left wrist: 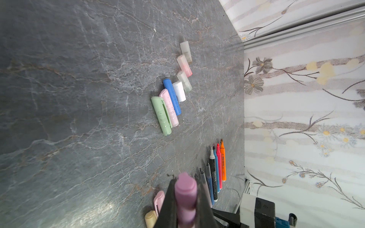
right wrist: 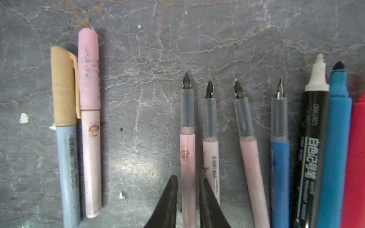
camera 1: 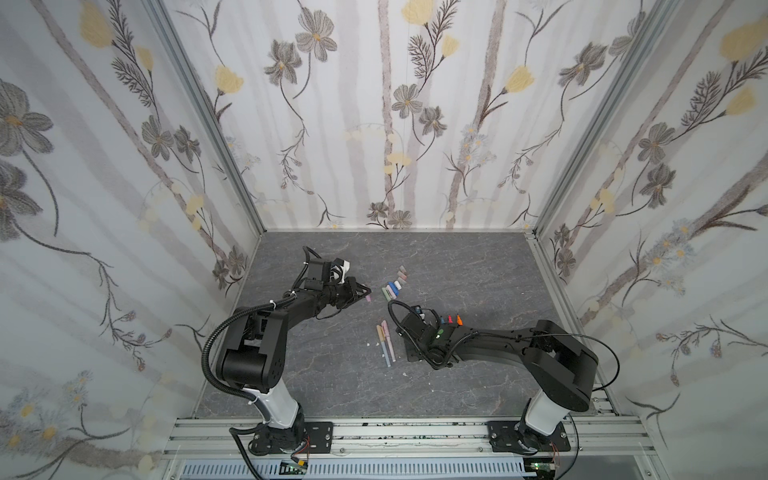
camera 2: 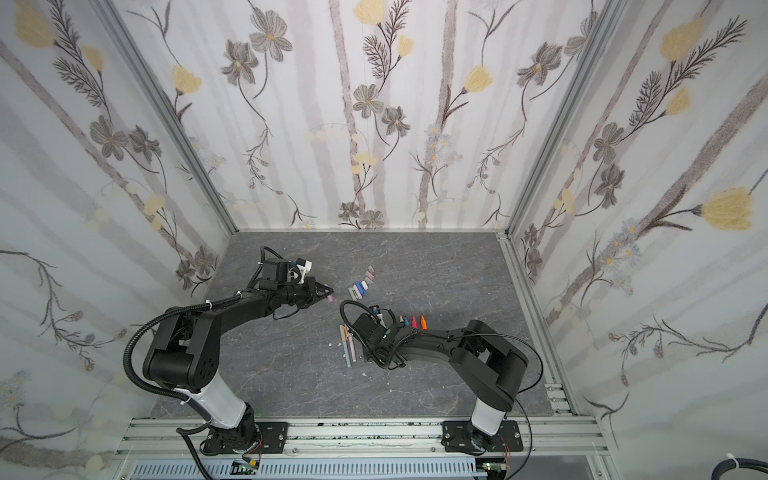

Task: Remove pen caps from pens
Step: Place the pen at the center of the table, then place the pen cap at the center of the table.

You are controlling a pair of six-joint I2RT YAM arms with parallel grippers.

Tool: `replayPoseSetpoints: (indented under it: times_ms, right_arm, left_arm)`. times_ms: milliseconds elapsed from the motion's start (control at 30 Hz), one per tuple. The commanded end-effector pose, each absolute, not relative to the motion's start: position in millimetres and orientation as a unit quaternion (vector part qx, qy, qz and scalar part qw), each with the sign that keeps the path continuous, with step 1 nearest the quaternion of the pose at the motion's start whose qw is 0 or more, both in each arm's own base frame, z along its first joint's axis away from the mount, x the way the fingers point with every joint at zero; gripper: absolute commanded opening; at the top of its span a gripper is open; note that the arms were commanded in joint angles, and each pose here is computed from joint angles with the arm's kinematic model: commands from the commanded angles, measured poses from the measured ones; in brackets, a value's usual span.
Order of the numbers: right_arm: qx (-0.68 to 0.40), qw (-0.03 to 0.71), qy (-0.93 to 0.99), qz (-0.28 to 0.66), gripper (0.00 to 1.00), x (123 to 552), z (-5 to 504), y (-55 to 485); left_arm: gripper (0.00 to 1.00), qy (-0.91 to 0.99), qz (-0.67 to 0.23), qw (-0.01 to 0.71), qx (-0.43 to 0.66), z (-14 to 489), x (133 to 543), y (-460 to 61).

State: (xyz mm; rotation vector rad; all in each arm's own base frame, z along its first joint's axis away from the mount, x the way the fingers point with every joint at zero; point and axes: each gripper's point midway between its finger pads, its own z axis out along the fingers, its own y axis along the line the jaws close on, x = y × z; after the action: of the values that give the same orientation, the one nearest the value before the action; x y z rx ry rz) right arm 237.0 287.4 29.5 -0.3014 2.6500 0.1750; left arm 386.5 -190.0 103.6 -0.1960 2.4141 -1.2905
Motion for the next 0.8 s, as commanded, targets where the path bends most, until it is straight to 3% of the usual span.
replayPoseSetpoints:
  times_ms: [0, 267, 533, 767]
  right_arm:
    - [-0.108, 0.263, 0.957, 0.060, 0.23, 245.7, 48.9, 284.7]
    - [-0.086, 0.313, 0.942, 0.089, 0.30, 261.5, 98.0, 274.8]
    - [-0.060, 0.323, 0.940, 0.090, 0.31, 268.1, 107.2, 248.2]
    - [-0.052, 0.321, 0.942, 0.087, 0.31, 267.6, 104.9, 238.0]
  left_arm:
    - [0.00, 0.862, -0.461, 0.200, -0.064, 94.5, 386.5, -190.3]
    - [0.00, 0.864, -0.461, 0.187, -0.080, 66.8, 395.3, -195.1]
    - [0.00, 0.866, -0.467, 0.164, -0.075, 48.5, 402.7, -217.1]
    - [0.11, 0.865, -0.473, 0.151, -0.078, 36.4, 405.0, -226.6]
